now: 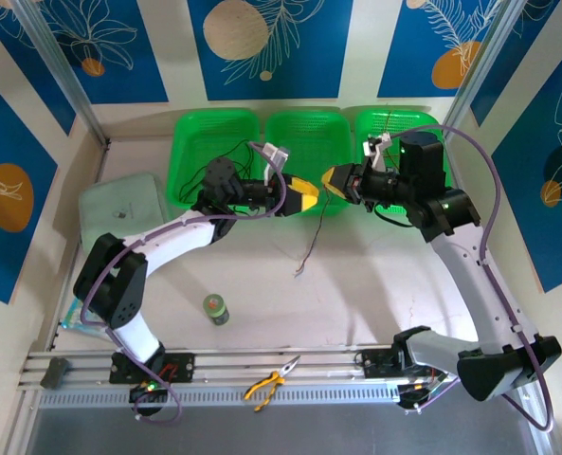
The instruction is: Untangle the cables
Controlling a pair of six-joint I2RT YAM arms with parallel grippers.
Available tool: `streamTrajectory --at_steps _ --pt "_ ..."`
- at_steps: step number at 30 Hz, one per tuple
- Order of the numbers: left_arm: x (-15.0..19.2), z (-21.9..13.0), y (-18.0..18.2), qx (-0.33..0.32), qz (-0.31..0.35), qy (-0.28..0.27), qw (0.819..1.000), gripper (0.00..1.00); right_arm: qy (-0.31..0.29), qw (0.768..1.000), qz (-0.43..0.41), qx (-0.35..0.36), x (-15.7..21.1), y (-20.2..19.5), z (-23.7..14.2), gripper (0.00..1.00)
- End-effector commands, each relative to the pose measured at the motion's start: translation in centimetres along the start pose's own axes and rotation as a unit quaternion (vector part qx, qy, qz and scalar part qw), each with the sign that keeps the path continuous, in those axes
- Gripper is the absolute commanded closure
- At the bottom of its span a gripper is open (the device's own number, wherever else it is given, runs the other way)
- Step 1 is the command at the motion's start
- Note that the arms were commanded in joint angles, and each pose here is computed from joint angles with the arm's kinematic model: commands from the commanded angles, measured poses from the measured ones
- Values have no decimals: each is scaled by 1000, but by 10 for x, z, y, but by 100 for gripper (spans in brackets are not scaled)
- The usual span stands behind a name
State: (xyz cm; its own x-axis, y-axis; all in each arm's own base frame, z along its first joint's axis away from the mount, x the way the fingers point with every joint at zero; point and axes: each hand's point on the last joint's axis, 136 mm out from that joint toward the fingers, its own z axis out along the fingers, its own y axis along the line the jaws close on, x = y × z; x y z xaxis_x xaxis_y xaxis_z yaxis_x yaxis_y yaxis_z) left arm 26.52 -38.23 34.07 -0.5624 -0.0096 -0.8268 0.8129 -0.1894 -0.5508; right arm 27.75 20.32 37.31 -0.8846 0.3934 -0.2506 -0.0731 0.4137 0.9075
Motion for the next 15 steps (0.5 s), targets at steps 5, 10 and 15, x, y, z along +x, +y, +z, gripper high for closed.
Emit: streamTrajectory --at_steps 5,10,15 --pt "-6 1 -18 8 32 0 999 50 12 1000 -11 -19 3 12 4 100" --pt "-7 1 -19 8 32 -1 999 50 20 1000 -9 -19 5 10 11 100" --pt "-5 0 -17 3 31 -2 1000 63 28 999 -11 -20 8 11 16 100"
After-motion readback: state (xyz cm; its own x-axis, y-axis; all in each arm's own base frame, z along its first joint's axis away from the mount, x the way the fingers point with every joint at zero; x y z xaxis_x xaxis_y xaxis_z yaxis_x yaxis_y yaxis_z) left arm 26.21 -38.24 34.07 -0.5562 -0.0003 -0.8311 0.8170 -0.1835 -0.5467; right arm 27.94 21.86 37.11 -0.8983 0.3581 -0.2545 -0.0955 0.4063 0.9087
